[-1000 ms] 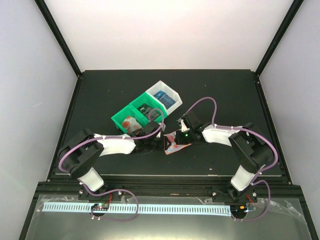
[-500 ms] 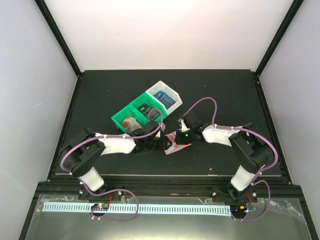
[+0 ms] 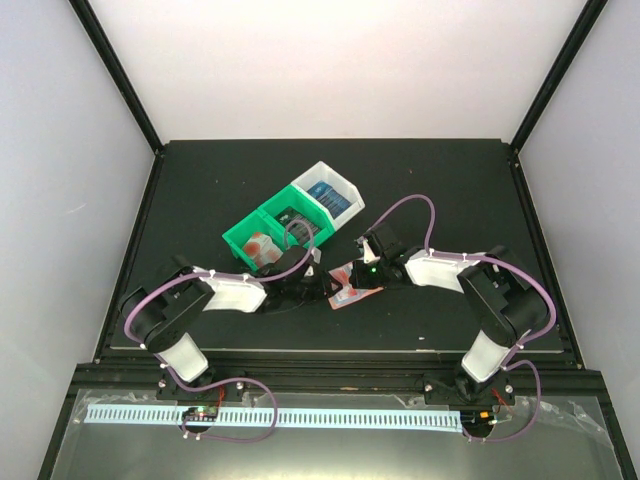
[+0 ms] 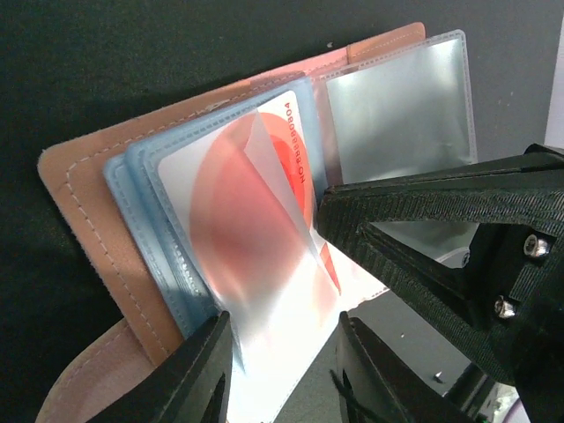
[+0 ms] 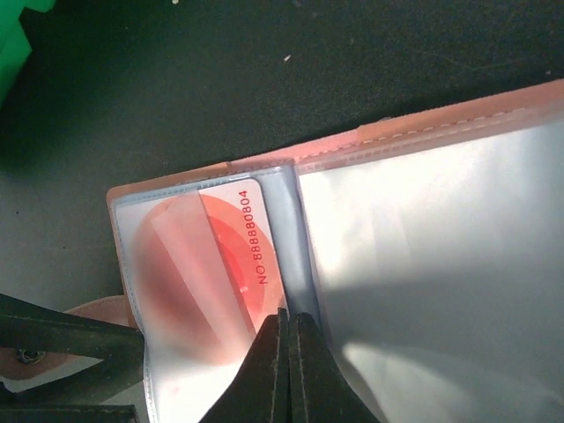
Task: Put the credit cards into the card holder
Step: Insert the credit card into the card holder.
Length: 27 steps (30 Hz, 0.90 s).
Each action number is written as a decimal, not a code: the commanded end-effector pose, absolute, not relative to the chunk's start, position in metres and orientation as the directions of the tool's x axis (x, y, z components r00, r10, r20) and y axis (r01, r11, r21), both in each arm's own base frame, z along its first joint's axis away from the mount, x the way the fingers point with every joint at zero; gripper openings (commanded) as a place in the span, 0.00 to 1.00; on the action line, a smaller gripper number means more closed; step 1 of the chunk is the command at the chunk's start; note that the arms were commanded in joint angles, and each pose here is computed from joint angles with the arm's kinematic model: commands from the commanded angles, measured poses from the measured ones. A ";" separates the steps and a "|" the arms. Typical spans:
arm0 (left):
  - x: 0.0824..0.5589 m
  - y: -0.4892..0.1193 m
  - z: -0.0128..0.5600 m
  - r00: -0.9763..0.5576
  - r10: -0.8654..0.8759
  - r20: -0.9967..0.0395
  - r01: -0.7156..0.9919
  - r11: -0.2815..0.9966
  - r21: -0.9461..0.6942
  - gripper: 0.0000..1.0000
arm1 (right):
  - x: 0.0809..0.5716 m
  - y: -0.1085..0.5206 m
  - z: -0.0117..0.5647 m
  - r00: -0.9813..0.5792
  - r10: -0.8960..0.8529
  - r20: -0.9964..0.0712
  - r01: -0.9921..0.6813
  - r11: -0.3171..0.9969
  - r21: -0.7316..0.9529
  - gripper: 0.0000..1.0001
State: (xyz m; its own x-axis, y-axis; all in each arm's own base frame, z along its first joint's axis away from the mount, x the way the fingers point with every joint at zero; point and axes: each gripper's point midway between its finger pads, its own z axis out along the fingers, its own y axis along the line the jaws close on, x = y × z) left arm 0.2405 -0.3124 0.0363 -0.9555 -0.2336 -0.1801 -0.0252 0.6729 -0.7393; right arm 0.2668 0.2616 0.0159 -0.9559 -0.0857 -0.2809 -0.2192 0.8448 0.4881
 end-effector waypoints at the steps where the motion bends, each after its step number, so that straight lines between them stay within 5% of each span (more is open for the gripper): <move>1: 0.247 -0.346 0.087 -0.952 -0.255 -0.168 0.023 0.488 -0.872 0.33 | 0.254 0.247 -0.011 -0.971 -0.089 -0.221 -0.180 0.882 0.435 0.01; 12: 0.246 -0.345 0.087 -0.947 -0.321 -0.027 -0.098 0.365 -0.926 0.27 | 0.253 0.249 -0.012 -0.973 -0.080 -0.218 -0.172 0.879 0.445 0.01; 27: 0.266 -0.339 0.070 -0.925 -0.307 -0.224 0.033 0.524 -0.851 0.27 | 0.269 0.250 0.008 -0.960 -0.070 -0.271 -0.186 0.883 0.430 0.05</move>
State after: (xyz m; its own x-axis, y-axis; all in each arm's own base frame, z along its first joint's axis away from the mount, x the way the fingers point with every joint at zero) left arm 0.2452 -0.3399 0.0697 -0.9522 -0.2882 -0.1010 -0.0453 0.4604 -0.8866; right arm 0.2762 0.2619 0.0178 -0.9472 -0.0603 -0.3149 -0.2161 0.8456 0.4882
